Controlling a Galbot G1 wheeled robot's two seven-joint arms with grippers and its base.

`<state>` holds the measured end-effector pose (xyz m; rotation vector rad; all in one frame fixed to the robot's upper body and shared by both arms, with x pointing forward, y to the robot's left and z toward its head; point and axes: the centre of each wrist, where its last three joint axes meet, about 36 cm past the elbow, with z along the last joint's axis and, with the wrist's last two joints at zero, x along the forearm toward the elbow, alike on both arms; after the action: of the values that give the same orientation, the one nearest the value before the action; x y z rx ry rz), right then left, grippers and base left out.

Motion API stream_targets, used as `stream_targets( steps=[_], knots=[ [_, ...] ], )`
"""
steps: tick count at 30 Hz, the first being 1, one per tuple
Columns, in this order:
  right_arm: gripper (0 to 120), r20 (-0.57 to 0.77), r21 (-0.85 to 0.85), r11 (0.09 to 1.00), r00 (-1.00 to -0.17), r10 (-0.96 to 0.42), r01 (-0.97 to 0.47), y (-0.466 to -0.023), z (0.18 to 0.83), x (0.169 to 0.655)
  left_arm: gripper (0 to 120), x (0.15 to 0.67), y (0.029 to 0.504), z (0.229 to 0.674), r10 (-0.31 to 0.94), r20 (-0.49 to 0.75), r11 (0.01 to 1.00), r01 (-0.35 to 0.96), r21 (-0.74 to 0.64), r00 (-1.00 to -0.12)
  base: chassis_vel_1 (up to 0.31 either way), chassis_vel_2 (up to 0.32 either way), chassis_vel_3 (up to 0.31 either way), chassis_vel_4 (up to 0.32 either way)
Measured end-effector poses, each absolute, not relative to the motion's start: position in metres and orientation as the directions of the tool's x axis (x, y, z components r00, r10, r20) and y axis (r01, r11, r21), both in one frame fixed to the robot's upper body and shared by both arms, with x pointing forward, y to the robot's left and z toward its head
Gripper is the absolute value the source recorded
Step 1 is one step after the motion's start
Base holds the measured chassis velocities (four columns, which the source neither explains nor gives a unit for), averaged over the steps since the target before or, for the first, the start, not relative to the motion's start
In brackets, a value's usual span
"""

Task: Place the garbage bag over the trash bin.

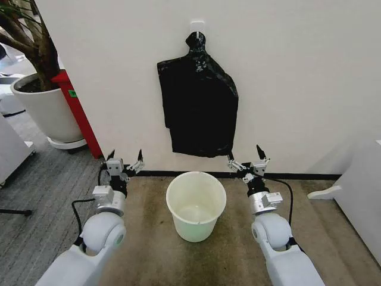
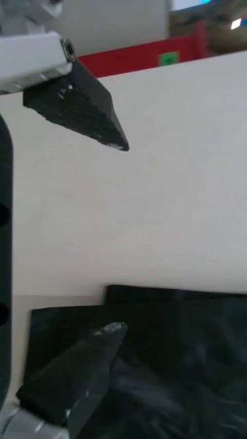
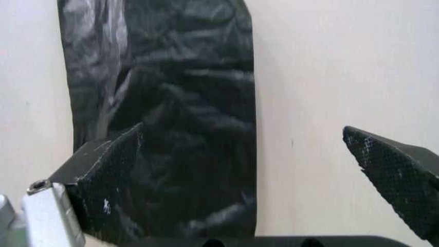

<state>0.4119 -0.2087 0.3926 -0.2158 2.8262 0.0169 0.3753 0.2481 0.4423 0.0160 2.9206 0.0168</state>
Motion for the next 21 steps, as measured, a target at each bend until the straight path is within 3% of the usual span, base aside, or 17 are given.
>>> stream_targets(
  steps=[11,21],
  knots=[
    [100,-0.352,0.121,0.96,-0.916,-0.195,-0.251,-0.199,0.477,0.437,98,0.375,0.26,0.437,0.013,-0.244,1.0,0.011,0.011,-0.97,0.0,0.0,0.0,0.0],
    [100,-0.354,0.143,0.951,-0.911,-0.21,-0.275,-0.195,0.485,0.443,95,0.389,0.267,0.416,-0.053,-0.262,0.998,-0.046,-0.032,-0.964,0.0,0.0,0.0,0.0]
  ],
)
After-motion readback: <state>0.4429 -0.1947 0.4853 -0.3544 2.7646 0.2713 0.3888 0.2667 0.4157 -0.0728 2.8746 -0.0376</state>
